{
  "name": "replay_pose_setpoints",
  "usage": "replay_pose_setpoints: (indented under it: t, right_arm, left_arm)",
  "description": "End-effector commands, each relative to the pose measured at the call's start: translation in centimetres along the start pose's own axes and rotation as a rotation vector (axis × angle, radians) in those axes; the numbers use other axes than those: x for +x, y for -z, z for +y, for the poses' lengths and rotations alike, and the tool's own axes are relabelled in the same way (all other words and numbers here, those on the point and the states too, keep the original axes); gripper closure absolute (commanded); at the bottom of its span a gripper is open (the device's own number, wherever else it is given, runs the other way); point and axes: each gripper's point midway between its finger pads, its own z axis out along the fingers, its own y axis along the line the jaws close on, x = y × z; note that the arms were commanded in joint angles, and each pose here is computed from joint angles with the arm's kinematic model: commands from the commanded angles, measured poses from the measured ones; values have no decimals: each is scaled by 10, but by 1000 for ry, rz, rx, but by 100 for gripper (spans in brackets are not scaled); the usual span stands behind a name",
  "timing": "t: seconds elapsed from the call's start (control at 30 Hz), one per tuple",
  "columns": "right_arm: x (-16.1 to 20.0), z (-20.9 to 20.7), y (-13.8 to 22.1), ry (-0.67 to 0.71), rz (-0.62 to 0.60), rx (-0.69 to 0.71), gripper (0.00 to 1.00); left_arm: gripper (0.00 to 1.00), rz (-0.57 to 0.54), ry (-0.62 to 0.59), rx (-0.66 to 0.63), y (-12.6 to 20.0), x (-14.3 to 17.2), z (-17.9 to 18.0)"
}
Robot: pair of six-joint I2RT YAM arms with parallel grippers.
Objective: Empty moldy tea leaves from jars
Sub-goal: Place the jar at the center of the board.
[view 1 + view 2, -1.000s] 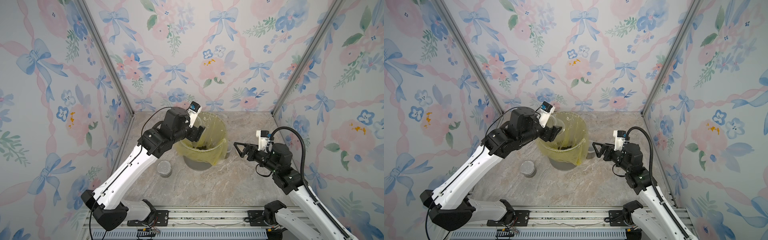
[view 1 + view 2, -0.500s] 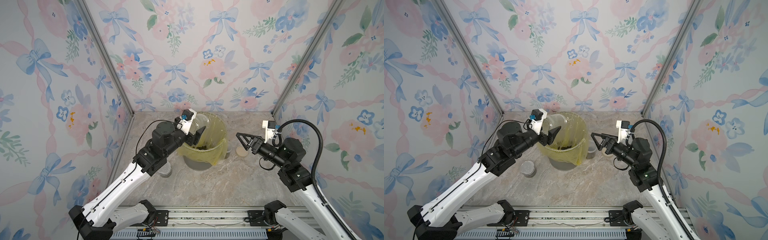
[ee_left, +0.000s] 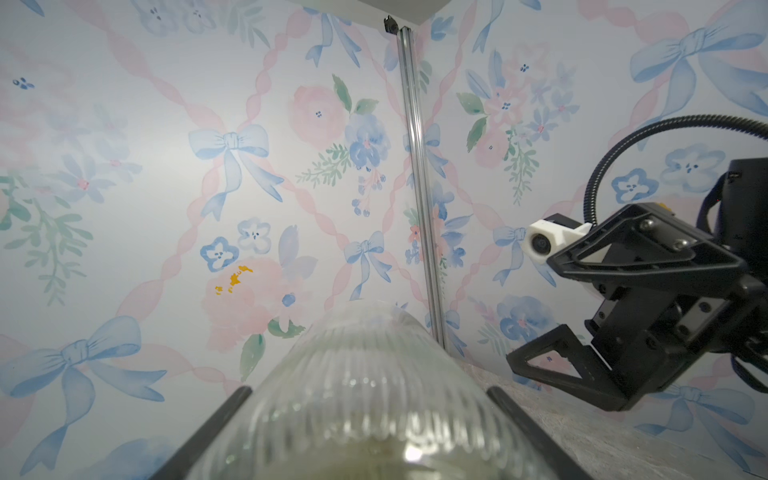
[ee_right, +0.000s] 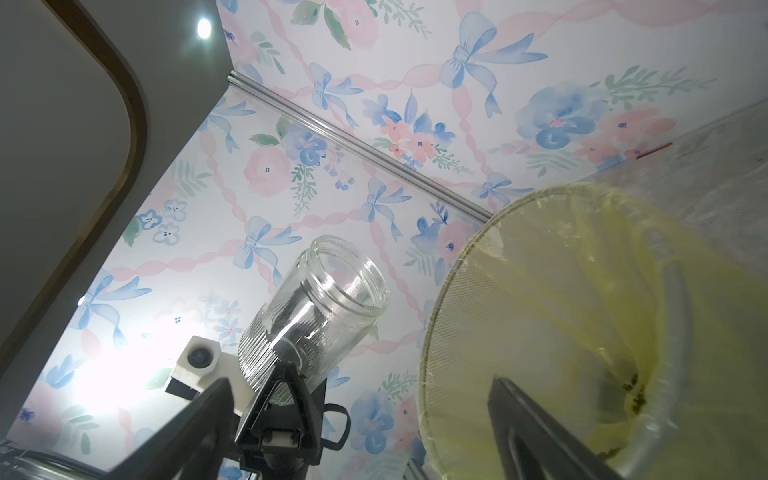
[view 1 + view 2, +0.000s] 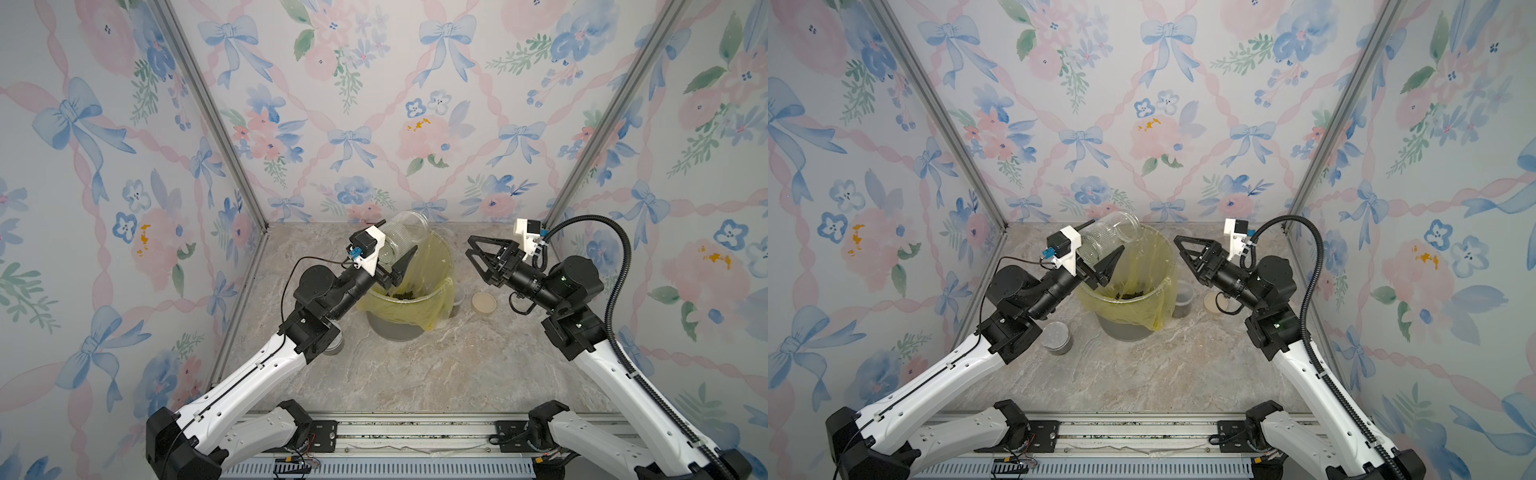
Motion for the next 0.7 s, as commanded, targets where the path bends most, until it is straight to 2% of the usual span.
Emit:
replay_pose_setpoints:
  t: [0.0,0.27,0.67]
  right_arm:
    - [-4,41,-9,-61,-9,-147,4]
    - [5,64,-26,-57,-28,-201,3]
    - [5,77,-57,-70,-24,-263,4]
  left_arm:
    - [100,-254,-50,3,7,-55,0]
    - [100,-389,-35,32,10,-62,-11]
    - [100,-461,-6,45,-3,-59,-19]
